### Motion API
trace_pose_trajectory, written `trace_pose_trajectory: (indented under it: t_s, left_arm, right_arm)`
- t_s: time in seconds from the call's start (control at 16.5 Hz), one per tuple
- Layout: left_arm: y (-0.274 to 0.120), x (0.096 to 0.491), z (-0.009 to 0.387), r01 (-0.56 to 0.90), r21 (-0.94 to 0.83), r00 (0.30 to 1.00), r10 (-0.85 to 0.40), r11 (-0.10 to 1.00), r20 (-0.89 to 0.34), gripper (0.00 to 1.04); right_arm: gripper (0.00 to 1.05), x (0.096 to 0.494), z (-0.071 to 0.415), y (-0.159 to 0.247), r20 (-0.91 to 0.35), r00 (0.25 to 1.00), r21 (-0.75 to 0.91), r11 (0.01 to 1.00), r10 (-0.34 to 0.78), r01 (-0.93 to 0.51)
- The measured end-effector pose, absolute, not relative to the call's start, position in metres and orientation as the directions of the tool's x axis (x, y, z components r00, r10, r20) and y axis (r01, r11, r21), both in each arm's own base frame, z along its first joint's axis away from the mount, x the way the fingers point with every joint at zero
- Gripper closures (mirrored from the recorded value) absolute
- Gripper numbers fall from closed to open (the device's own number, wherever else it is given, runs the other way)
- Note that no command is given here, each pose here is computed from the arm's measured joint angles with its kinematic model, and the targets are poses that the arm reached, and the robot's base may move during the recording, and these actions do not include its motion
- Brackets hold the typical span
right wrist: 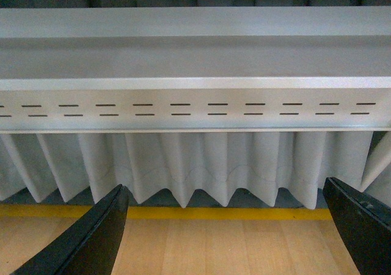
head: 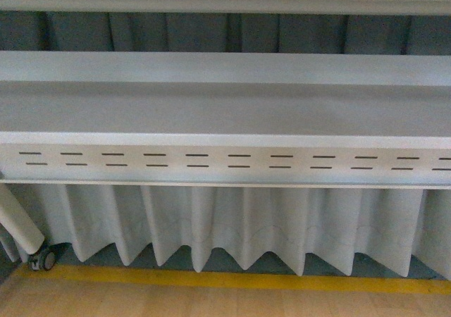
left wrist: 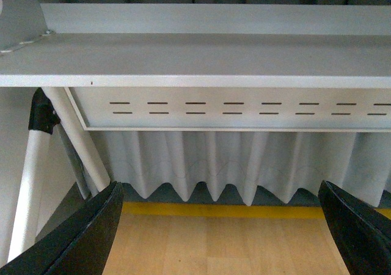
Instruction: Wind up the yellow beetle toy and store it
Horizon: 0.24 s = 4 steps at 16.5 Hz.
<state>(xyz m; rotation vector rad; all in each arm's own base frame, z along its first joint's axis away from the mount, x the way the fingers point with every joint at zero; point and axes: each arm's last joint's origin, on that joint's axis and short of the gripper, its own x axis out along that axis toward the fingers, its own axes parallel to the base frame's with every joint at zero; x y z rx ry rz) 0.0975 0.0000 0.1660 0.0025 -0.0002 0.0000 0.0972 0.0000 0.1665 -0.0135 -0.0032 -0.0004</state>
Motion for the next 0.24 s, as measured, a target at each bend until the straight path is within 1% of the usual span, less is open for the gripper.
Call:
trace_pose_trajectory:
  t_s: [0.24]
  left_arm:
    - [0.0,0.0975,0.166,0.0,0.002,1.0,0.0,1.0,0.0,0.07]
  right_arm:
    - [0.07,0.0972,0.1665,0.0,0.003,1.0,-0.014,1.0,0.0,0.0]
